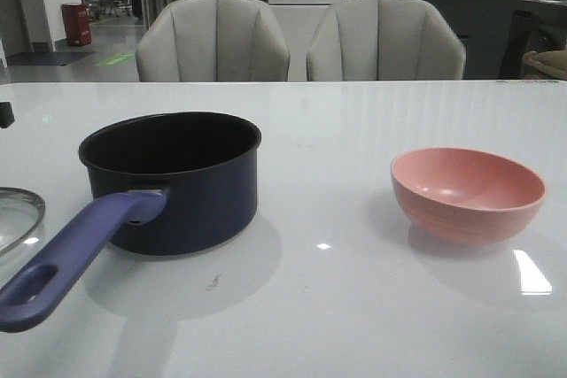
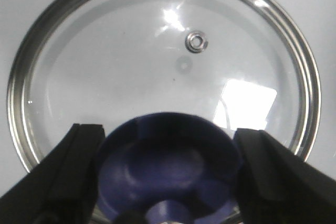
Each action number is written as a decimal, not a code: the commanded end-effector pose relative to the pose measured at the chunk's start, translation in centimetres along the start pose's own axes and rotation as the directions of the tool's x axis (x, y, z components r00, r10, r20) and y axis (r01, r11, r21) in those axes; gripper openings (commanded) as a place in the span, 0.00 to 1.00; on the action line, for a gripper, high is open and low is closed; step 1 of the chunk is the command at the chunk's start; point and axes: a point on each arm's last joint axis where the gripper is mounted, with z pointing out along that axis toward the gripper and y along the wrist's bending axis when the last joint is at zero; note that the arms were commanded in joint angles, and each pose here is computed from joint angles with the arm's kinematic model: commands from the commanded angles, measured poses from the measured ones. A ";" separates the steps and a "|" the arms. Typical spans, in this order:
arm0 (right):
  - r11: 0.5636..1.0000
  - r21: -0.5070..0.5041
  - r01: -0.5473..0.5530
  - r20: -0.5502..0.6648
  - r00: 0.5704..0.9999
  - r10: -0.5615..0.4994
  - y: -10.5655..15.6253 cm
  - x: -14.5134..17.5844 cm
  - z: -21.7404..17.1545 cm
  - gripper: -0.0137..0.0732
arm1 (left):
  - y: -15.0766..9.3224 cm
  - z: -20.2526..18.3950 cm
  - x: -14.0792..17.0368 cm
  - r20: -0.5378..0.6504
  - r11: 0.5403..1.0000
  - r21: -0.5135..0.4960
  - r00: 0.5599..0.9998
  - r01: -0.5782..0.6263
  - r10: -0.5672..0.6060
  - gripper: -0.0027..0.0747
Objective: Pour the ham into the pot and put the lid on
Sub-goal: 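Grasp the glass lid knob with the left gripper and lift it, then carry the glass lid over the pot and lower it onto the rim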
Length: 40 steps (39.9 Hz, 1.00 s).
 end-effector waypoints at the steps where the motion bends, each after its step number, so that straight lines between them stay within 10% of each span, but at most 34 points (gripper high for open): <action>1: 1.000 0.027 0.006 0.099 0.995 -0.008 -0.2 -1.7 -0.1 0.34 | -0.3 -3.8 -0.5 0.097 1.000 0.025 0.995 -0.015 0.012 0.37; 21: 1.000 0.027 0.006 0.099 0.995 -0.008 -0.2 -1.7 -0.1 0.34 | -1.6 -13.2 -0.7 0.331 0.992 0.096 0.942 -0.083 0.047 0.37; 40: 1.000 0.027 0.006 0.099 0.995 -0.008 -0.2 -1.7 -0.1 0.34 | -13.2 -16.8 3.0 0.406 0.871 0.103 0.819 -0.481 0.405 0.37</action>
